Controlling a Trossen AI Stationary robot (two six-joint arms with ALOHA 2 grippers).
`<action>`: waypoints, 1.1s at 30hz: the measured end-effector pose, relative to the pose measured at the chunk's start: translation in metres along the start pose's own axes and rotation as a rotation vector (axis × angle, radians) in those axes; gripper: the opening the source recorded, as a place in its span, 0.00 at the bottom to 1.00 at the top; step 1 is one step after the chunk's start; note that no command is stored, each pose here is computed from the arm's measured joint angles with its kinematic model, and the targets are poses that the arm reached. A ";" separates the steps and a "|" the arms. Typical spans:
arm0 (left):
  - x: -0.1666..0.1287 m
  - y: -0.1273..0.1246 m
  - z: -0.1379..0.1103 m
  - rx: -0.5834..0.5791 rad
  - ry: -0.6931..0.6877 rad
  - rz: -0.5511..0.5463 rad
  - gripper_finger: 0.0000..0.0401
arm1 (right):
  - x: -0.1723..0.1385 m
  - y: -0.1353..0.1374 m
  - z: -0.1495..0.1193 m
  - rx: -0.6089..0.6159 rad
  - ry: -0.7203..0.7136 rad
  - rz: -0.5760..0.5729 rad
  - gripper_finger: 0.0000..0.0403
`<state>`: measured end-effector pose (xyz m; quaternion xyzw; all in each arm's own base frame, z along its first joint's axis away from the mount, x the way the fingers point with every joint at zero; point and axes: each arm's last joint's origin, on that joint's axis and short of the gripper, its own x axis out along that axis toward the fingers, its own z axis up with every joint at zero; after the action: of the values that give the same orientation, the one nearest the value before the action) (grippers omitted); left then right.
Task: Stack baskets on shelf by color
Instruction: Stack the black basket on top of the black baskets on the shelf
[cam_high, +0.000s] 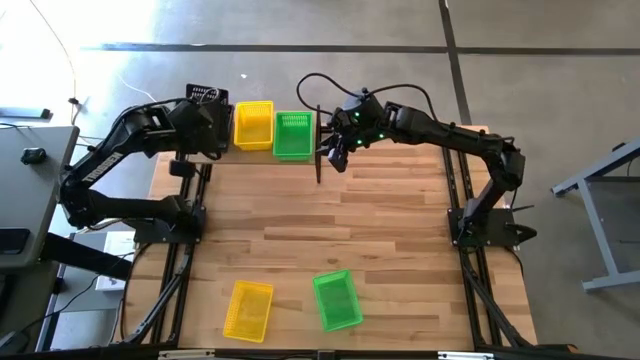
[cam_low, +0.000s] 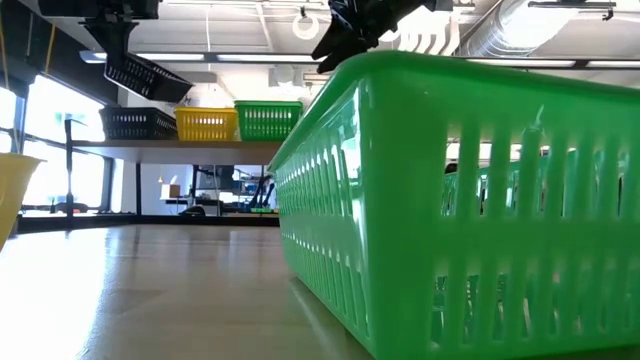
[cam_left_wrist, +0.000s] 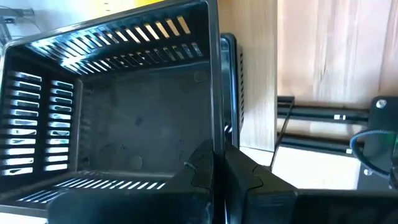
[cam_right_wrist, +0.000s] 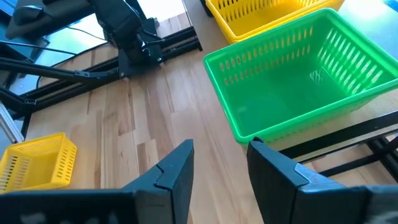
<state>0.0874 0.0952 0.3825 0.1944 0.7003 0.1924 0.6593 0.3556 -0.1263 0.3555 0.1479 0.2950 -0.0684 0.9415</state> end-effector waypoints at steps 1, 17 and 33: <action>0.001 0.001 -0.001 0.006 0.001 -0.007 0.00 | 0.000 0.000 0.000 0.000 0.000 0.000 0.33; 0.015 0.015 0.003 0.011 -0.048 -0.098 0.00 | 0.000 0.000 0.000 0.016 -0.002 0.000 0.33; 0.025 0.020 0.009 -0.033 -0.039 -0.151 0.00 | 0.000 0.000 0.000 0.016 -0.001 -0.001 0.33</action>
<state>0.0951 0.1257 0.3713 0.1341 0.6969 0.1499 0.6884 0.3557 -0.1263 0.3556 0.1553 0.2939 -0.0712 0.9404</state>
